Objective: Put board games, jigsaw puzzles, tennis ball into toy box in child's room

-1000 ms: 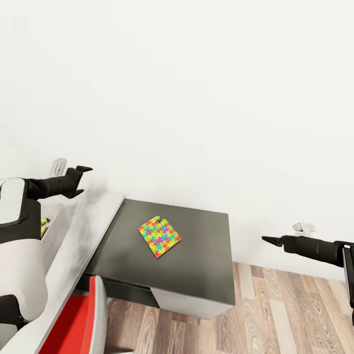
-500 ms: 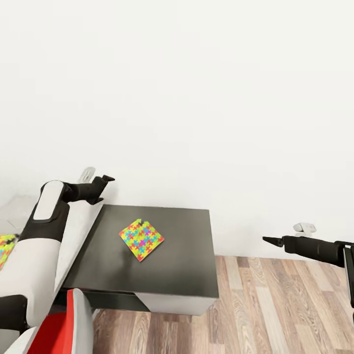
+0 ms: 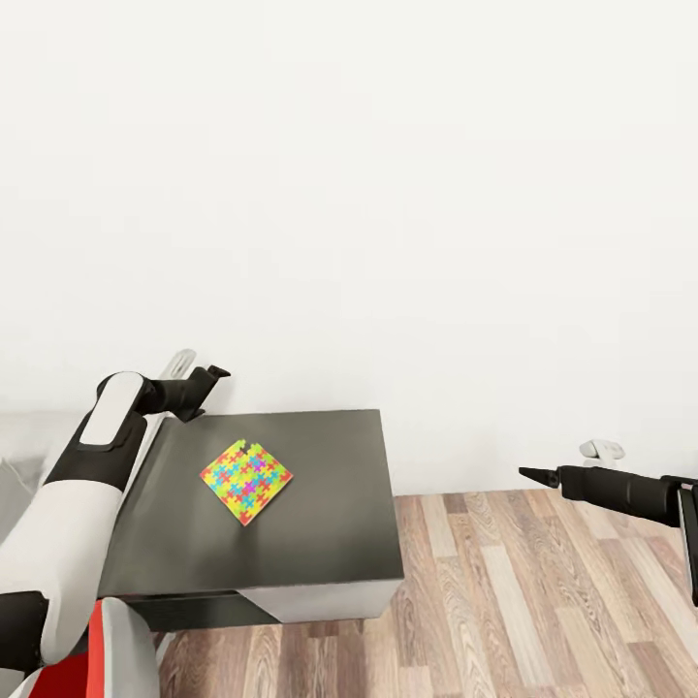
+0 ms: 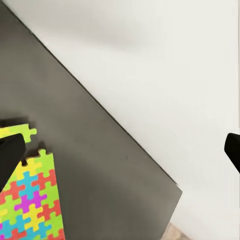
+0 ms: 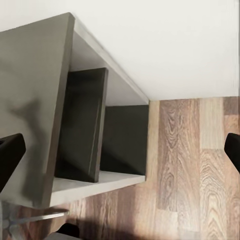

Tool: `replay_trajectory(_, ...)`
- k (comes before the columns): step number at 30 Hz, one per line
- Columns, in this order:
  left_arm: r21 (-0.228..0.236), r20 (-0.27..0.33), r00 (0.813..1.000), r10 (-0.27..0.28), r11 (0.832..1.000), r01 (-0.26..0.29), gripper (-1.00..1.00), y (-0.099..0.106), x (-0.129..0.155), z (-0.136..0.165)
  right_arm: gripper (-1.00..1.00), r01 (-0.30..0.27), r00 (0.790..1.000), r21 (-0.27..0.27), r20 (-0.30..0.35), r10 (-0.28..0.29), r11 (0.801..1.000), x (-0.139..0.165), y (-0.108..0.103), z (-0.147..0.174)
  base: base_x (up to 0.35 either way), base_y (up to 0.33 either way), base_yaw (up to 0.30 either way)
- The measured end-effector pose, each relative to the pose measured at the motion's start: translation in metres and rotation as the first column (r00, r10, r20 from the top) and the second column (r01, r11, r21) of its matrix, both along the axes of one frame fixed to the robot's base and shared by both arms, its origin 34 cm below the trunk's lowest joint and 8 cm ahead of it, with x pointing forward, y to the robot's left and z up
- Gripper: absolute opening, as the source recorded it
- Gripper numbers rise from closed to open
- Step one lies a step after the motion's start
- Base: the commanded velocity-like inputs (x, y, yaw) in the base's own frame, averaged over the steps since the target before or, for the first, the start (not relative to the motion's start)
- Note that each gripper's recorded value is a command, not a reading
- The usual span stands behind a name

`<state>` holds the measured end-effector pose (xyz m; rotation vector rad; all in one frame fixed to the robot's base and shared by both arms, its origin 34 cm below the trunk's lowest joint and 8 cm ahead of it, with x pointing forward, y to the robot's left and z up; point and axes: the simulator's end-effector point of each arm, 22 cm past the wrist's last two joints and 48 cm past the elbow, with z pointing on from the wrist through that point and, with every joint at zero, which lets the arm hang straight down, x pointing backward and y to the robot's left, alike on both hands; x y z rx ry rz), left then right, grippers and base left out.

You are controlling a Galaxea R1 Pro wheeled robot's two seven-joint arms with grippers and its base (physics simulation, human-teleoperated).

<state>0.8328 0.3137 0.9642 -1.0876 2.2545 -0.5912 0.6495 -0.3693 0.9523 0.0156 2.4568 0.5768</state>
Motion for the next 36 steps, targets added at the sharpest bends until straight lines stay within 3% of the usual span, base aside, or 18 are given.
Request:
replay_trajectory(4,0.02,-0.018,0.999,0.031,0.999,-0.03,1.0,0.018,-0.009,-0.011,1.0,0.001,1.0,0.001,0.001,-0.001,1.0,0.0,-0.001,-0.001,0.0,0.0,-0.061)
replay_trajectory(11,0.023,-0.043,0.995,0.086,0.996,-0.085,1.0,0.053,-0.026,-0.03,1.0,-0.024,1.0,0.001,0.002,0.024,1.0,0.007,0.019,-0.009,0.0,0.0,0.0)
replay_trajectory(27,0.029,-0.129,0.987,0.09,0.996,-0.087,1.0,0.054,-0.067,-0.076,1.0,-0.024,1.0,0.001,0.002,0.024,1.0,0.007,0.019,-0.009,0.0,0.0,0.0)
replay_trajectory(36,0.028,-0.129,0.987,0.09,0.996,-0.087,1.0,0.054,-0.067,-0.076,1.0,-0.024,1.0,0.001,0.002,0.024,1.0,0.007,0.019,-0.009,0.0,0.0,0.0)
